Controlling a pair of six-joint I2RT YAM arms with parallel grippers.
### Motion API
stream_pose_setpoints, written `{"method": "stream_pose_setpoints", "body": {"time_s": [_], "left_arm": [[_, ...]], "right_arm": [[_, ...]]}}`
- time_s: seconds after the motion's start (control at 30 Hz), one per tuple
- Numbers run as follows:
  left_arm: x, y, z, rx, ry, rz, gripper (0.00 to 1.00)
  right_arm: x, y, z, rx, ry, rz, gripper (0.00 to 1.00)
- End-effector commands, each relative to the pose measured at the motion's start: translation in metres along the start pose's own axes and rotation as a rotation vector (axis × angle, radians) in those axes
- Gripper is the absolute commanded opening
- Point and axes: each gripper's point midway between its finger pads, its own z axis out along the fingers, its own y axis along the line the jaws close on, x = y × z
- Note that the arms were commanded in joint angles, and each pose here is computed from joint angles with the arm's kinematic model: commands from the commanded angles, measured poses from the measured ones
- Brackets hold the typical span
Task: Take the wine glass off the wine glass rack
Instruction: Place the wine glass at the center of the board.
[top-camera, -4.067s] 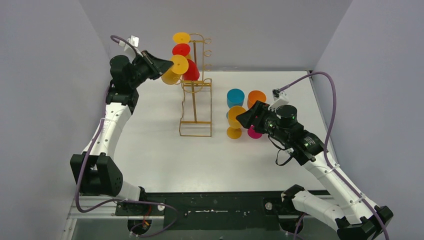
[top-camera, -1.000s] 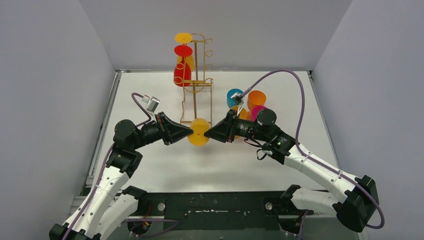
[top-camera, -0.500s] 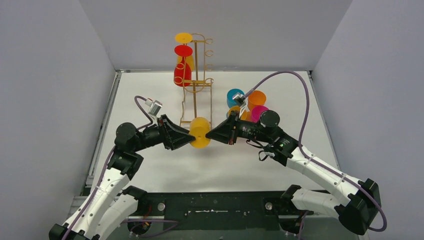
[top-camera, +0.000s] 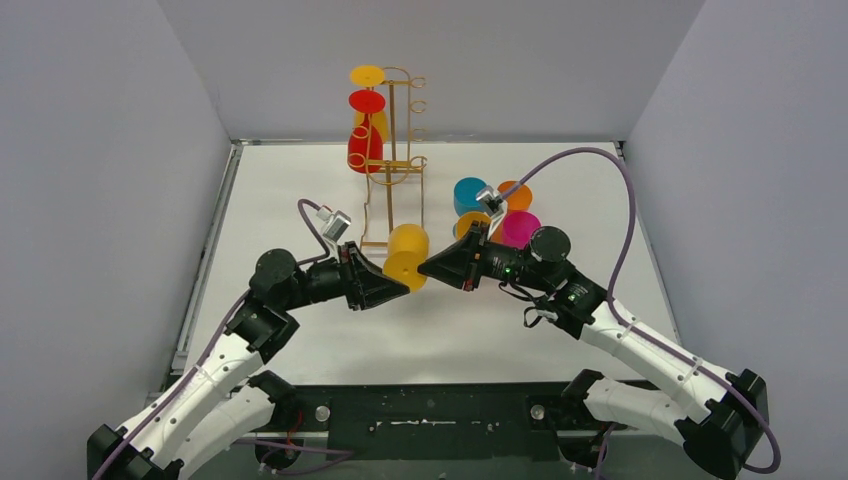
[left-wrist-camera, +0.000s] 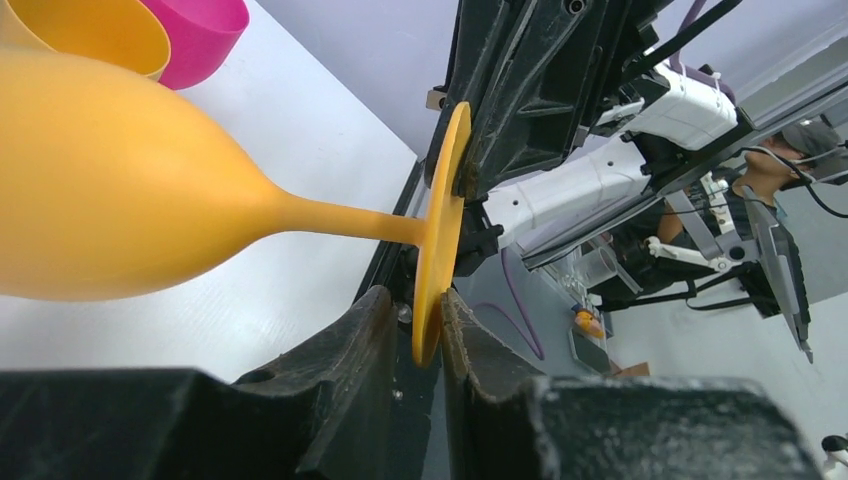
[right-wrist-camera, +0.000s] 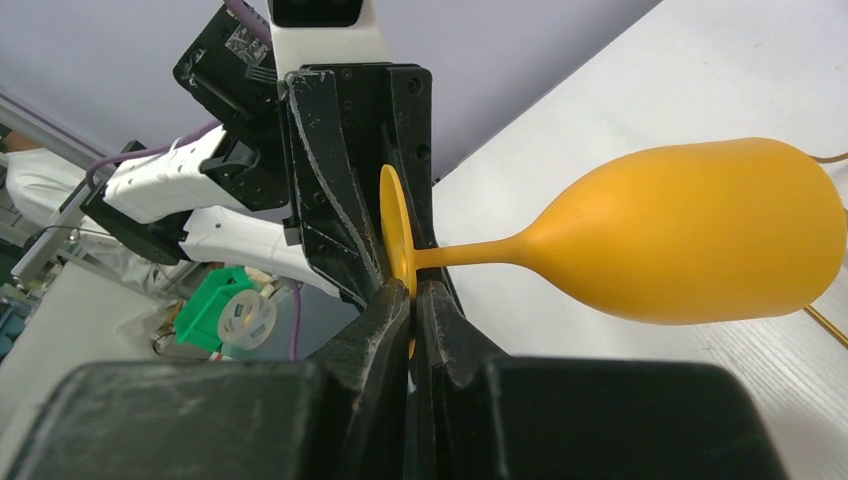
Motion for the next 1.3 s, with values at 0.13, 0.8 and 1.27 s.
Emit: {"method": "stream_pose_setpoints", "body": {"time_s": [0.13,0.8,1.27], "left_arm": [[-0.022,-0.01,0.002,-0.013,-0.102,0.066,0.13],[0.054,-0.02,0.007,0.08,0.139,0.222,0.0],[0.067,-0.035,-0.021,0.223,0.02,0.427,0.0]], "right_arm": [[-0.013,0.016,-0.003,-0.075,-0.068,-0.097,0.0],[-0.05,0.022,-0.025,0.031,-0.213,-0.228,0.6],[-0.06,-0.054,-0.049,0.349,-0.134,-0.118,0.7]]}}
